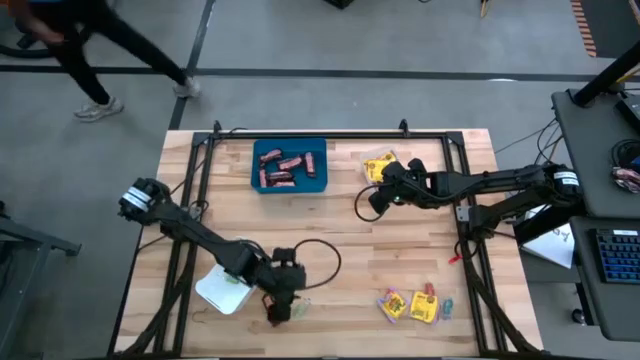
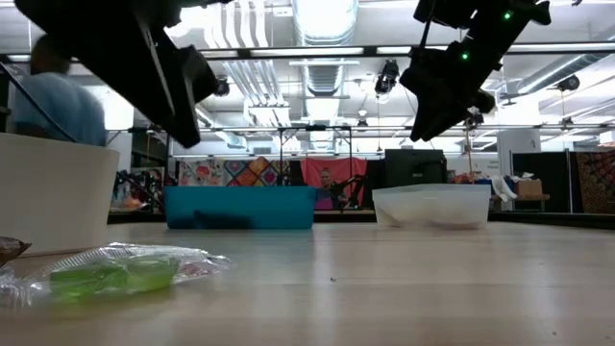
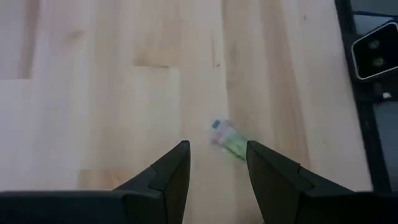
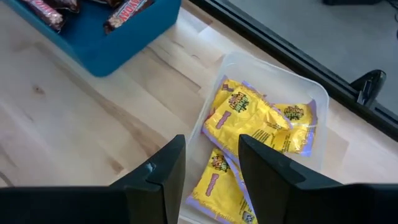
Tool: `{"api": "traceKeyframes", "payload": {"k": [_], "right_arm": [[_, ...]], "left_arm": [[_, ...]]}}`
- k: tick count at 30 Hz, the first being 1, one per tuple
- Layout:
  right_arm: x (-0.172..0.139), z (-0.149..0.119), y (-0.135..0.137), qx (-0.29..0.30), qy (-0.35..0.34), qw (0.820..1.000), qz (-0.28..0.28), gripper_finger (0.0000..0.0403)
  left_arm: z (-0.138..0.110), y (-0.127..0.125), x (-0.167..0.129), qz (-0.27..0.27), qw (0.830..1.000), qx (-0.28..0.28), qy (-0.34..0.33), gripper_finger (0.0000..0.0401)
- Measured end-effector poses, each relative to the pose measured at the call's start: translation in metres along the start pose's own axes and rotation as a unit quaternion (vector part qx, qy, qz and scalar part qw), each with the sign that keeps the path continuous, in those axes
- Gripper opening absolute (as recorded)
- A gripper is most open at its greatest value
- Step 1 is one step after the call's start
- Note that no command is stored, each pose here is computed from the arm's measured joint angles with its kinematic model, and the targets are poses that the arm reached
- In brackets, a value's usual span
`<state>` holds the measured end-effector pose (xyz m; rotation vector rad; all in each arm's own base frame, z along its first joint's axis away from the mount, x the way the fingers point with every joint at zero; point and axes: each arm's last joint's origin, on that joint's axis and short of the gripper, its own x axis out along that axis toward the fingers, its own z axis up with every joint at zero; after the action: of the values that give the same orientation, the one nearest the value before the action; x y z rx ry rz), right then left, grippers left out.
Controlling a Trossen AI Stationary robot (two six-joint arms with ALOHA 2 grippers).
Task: Sort candy
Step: Put the green gummy into the white bin
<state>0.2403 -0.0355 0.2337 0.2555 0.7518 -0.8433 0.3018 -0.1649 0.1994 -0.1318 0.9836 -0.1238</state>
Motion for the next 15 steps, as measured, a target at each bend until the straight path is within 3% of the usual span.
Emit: {"api": "traceKeyframes", "payload": {"k": [5,15], "right_arm": [[-0.002,-0.001,0.002,-0.008,-0.001,1.000,0.005,0.0143],[-0.003,-0.002,0.005,-0.016,-0.001,1.000,0.009,0.0144]], "left_arm": [[-0.001,-0.009,0.016,0.001,0.999,-0.033,0.017,0.0142],[0.004,-0.032,0.028,0.010,0.997,-0.027,0.071,0.0142]]}}
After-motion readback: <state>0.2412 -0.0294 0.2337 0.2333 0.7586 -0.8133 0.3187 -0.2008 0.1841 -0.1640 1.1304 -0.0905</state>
